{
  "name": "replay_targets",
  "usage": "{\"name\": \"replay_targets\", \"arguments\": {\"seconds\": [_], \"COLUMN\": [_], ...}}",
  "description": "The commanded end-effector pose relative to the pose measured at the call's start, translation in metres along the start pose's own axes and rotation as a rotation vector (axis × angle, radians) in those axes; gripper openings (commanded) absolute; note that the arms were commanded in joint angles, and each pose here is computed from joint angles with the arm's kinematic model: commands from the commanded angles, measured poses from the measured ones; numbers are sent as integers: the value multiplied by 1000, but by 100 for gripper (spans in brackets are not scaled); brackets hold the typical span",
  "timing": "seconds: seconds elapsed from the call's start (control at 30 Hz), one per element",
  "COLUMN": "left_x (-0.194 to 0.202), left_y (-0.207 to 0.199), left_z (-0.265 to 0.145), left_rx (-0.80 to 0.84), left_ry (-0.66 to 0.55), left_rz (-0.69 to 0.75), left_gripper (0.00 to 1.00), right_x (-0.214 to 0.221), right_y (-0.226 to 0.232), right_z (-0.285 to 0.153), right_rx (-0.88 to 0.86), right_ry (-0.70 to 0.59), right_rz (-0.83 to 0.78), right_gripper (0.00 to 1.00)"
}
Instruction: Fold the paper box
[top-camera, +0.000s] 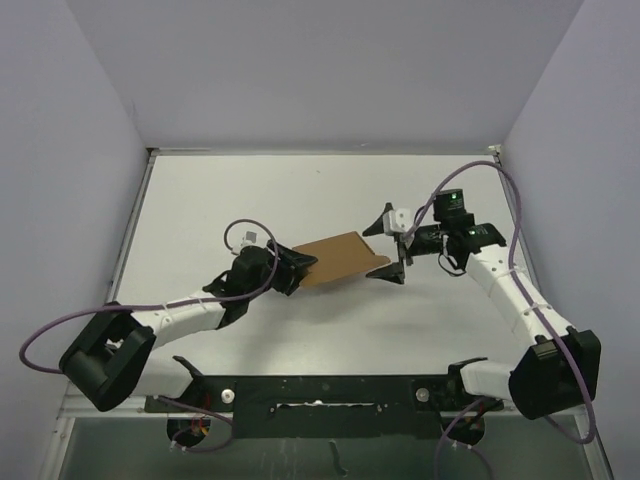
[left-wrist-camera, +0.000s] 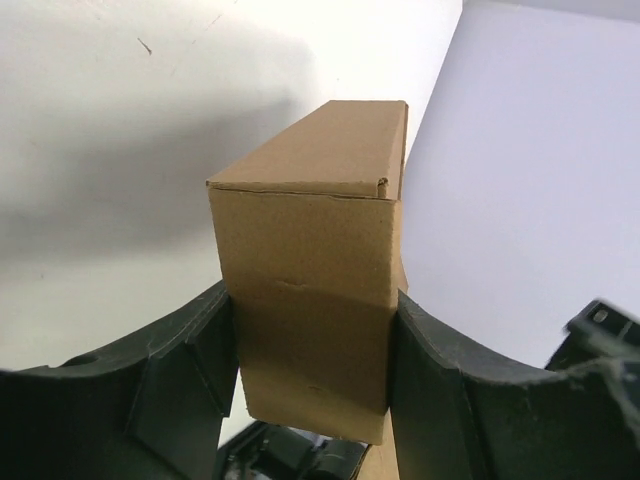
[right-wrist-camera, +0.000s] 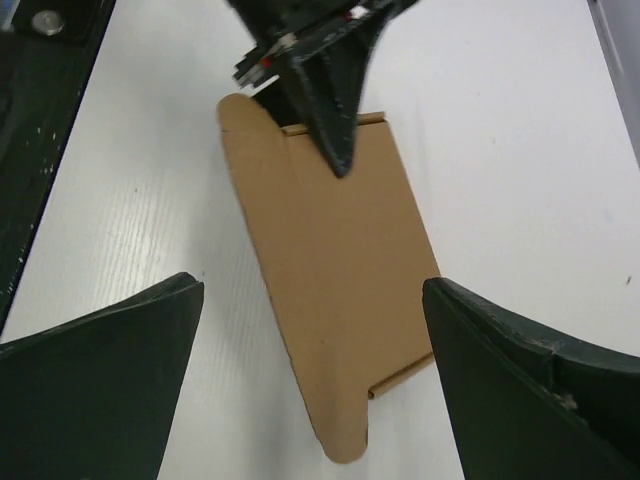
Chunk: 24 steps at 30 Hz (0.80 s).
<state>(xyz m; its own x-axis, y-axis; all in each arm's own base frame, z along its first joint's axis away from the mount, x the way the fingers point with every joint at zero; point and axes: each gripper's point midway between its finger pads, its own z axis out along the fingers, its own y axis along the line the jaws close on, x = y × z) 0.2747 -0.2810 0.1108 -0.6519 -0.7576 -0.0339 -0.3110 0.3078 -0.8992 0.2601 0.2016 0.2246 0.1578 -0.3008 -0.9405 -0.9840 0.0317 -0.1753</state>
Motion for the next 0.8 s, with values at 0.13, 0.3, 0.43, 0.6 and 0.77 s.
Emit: {"name": "replay_targets", "arguments": {"seconds": [0.13,0.3,0.43,0.6,0.77], "left_x": [-21,-22,-21,-19,-18], "left_y": [-30,-38,-40,-44,-48], "left_z": [-23,-26,-25,-25,-25], "left_rx": [-88,-101,-97,-87,-74], "left_ry": [-32,-35,-25,-15,-8], "left_rz": [-191,-226,-247,-258,-272], "left_gripper": [51,52,53,53,53], "right_x": [37,61,66,70,75], "right_y": [14,4,-9,-17,-16], "right_z": [58,78,90,100,109], "right_rx": [-72,13,98,154,165], "right_ry": [231,386,445,464,453], "right_rz": [-479,-614,-693,-719,-729], "right_gripper": [98,98,98,100,97]}}
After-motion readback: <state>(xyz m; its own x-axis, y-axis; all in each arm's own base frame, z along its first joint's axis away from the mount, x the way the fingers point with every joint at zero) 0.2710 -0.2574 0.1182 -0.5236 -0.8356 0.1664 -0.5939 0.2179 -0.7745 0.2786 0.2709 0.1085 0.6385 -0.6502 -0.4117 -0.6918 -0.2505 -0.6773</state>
